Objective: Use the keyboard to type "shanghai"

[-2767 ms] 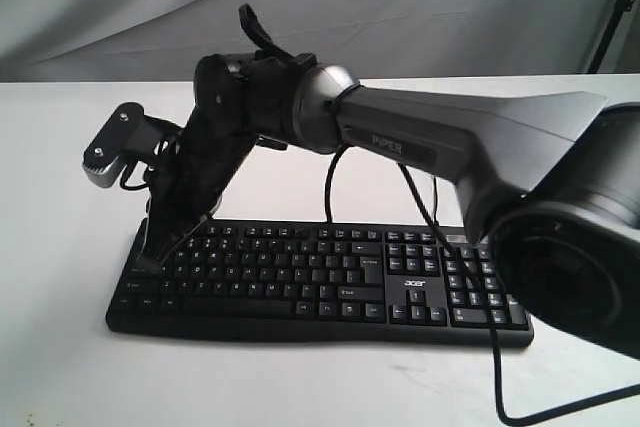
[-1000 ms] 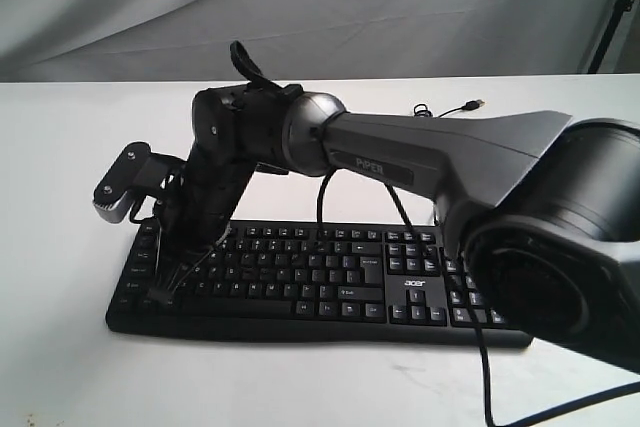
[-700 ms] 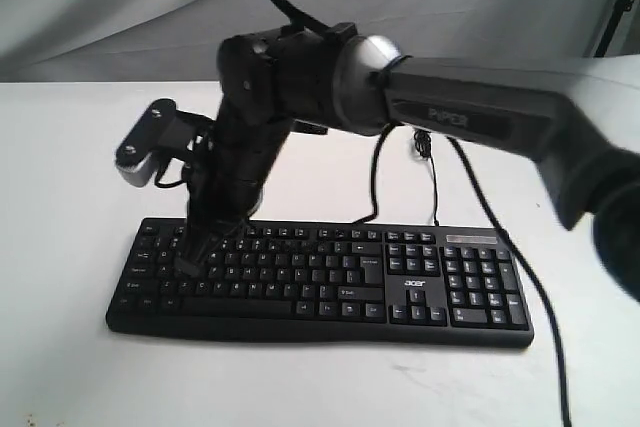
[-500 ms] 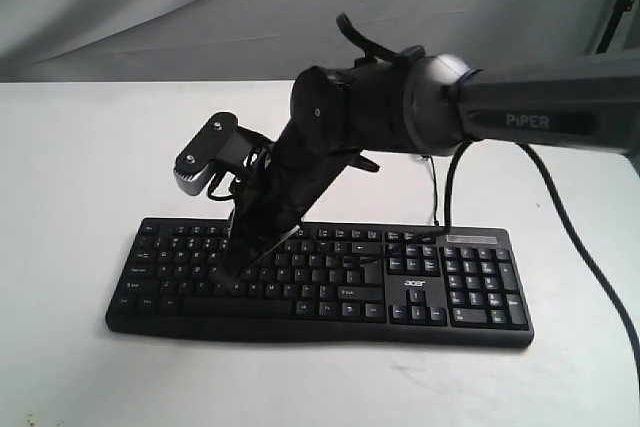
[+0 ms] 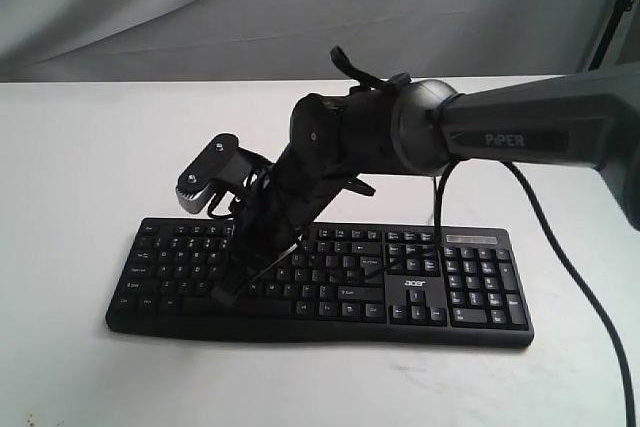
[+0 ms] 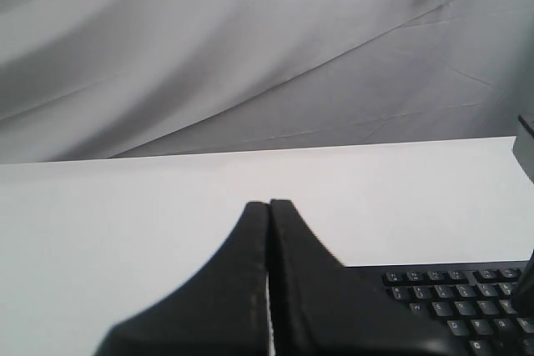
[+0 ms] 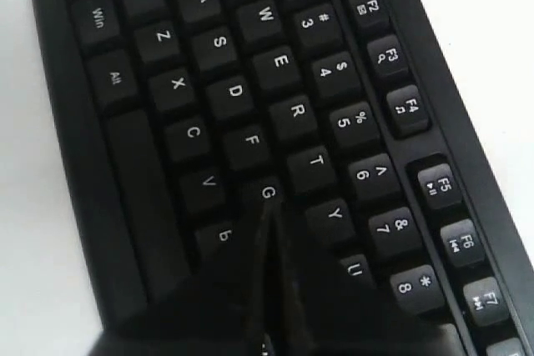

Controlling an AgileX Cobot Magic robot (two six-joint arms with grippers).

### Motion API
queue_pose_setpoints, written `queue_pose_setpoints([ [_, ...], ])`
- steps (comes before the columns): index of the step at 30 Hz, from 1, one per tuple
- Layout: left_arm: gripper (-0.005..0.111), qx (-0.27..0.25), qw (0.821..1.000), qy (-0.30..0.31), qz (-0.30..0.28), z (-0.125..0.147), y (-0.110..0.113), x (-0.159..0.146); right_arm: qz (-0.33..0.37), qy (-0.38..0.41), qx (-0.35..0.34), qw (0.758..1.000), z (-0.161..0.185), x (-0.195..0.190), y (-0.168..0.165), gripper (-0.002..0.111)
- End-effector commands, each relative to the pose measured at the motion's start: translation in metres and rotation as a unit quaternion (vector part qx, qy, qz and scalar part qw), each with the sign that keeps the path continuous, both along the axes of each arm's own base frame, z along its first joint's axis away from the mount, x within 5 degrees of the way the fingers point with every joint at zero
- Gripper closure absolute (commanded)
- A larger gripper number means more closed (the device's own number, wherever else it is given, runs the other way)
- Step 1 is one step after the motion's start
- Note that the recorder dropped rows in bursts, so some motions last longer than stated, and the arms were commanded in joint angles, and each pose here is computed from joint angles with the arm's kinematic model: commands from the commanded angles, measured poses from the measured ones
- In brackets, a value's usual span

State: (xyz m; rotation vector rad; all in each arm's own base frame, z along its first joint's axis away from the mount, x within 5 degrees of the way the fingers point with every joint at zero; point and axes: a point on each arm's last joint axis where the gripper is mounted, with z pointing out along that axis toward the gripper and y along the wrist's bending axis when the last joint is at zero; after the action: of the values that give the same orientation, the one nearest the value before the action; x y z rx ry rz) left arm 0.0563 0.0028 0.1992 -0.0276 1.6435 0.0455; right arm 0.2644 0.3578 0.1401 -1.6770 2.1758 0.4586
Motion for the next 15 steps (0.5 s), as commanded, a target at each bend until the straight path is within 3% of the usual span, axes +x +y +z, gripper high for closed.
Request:
queue_pose_setpoints([
  [1, 0.107, -0.002, 1.0, -0.003, -0.003, 0.0, 0.0, 0.0, -0.004, 0.001, 0.002, 1.0, -0.004, 0.002, 0.0, 0.108],
  [15, 0.107, -0.002, 1.0, -0.003, -0.003, 0.0, 0.0, 0.0, -0.004, 0.008, -0.008, 1.0, -0.014, 0.003, -0.001, 0.108],
])
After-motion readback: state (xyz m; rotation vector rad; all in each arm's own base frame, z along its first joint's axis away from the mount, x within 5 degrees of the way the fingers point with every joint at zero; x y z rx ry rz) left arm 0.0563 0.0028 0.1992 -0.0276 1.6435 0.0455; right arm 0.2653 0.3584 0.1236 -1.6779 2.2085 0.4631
